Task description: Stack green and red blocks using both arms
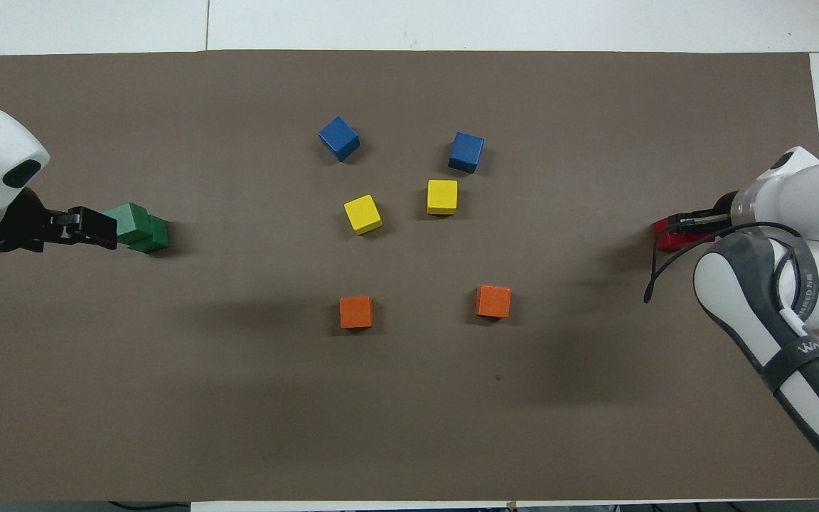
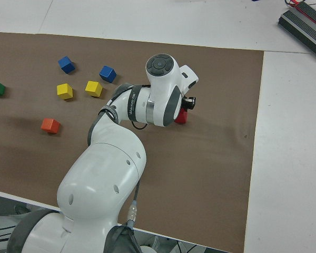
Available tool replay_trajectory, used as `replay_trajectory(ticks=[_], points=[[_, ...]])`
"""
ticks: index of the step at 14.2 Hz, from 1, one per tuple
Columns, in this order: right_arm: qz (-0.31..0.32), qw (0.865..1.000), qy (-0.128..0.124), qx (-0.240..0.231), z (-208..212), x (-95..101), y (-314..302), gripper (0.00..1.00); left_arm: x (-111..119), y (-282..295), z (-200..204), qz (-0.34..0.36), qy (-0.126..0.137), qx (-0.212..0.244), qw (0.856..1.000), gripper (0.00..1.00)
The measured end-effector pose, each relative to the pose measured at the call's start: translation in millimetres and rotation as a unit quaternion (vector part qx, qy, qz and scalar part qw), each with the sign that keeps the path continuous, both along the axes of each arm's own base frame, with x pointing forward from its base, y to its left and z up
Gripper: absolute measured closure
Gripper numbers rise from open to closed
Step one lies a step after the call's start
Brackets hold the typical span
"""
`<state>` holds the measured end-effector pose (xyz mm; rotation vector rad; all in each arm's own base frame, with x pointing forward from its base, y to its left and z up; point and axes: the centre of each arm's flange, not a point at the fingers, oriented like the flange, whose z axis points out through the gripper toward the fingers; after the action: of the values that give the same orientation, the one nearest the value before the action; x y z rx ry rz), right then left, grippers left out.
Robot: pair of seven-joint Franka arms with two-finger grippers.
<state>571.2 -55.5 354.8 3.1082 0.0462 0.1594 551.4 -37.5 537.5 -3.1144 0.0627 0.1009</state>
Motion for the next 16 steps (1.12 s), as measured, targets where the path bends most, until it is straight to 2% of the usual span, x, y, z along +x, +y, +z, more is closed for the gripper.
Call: replay_trajectory(ticks=[4,6,13,16], points=[[0.0,1.0,-0.001,0.0,0,0.2,0,0.3,1,1,5,0.001,-0.006,0.0,1.0,0.0],[0.0,1.0,-0.002,0.0,0,0.3,0,0.2,2,1,16,0.001,-0.014,-0.001,1.0,0.0],[-0.002,1.0,-0.003,0.0,1,0.5,-2,0.2,1,-1,27,-0.001,-0.018,-0.002,1.0,0.0],[-0.002,1.0,-0.011,-0.001,7,4.4,-3,0.2,1,-2,44,-0.001,-0.024,-0.002,1.0,0.0]])
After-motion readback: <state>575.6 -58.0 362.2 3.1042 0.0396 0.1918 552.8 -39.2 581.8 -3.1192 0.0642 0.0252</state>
